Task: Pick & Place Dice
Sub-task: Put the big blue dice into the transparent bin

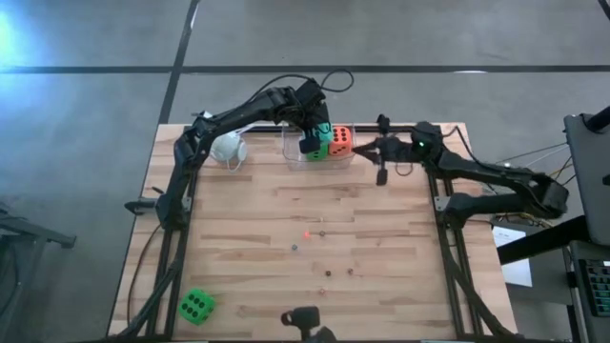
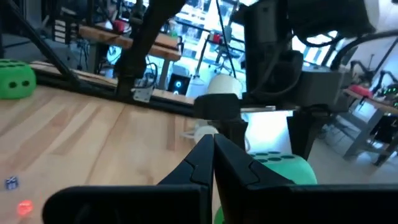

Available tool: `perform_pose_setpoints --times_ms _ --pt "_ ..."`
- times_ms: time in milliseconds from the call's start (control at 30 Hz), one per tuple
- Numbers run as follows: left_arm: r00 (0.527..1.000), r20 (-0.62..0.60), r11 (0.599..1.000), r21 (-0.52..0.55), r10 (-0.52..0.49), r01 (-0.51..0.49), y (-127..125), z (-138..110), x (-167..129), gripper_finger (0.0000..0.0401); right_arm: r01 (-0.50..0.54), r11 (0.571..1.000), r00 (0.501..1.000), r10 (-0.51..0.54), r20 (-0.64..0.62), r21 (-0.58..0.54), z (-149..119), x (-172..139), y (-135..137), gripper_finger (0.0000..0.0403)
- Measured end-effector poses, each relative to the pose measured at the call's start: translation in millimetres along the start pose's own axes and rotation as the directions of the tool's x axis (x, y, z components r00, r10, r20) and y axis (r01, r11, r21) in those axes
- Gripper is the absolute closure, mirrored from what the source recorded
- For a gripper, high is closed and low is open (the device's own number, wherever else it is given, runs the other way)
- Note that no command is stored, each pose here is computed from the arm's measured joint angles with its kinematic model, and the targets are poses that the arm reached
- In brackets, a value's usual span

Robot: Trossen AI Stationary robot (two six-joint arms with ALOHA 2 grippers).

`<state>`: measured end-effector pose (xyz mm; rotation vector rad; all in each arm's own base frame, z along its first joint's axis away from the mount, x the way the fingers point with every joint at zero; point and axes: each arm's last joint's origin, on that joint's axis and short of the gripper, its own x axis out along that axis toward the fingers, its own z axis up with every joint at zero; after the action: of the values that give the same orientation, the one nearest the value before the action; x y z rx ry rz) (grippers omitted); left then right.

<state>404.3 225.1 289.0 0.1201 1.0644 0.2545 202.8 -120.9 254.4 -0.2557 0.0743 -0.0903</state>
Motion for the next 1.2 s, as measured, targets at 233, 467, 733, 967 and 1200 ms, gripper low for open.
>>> perform_pose_setpoints --times_ms 233,467,733,967,1200 --pt "1.000 0.001 1.000 0.011 -0.005 0.005 -4 2 0 0.0001 -0.001 0.999 0.997 0.004 -0.073 0.042 -9 44 -29 0.0394" --pt "1.000 -0.019 1.000 0.013 -0.015 0.015 -6 0 0 0.0001 0.025 0.998 0.993 -0.018 -0.115 0.065 -18 70 -57 0.0394" --pt "1.000 -0.021 1.000 0.013 -0.015 0.015 -6 0 0 0.0001 -0.023 0.996 0.972 0.044 -0.232 0.092 -31 104 -74 0.0394" --pt "1.000 -0.026 1.000 0.016 -0.014 0.014 -6 -1 0 0.0001 -0.025 0.994 0.966 0.052 -0.254 0.106 -35 116 -81 0.0394" --pt "1.000 -0.017 0.999 0.043 -0.014 0.015 -6 0 0 0.0001 -0.012 0.994 0.960 0.043 -0.275 0.113 -35 112 -81 0.0394"
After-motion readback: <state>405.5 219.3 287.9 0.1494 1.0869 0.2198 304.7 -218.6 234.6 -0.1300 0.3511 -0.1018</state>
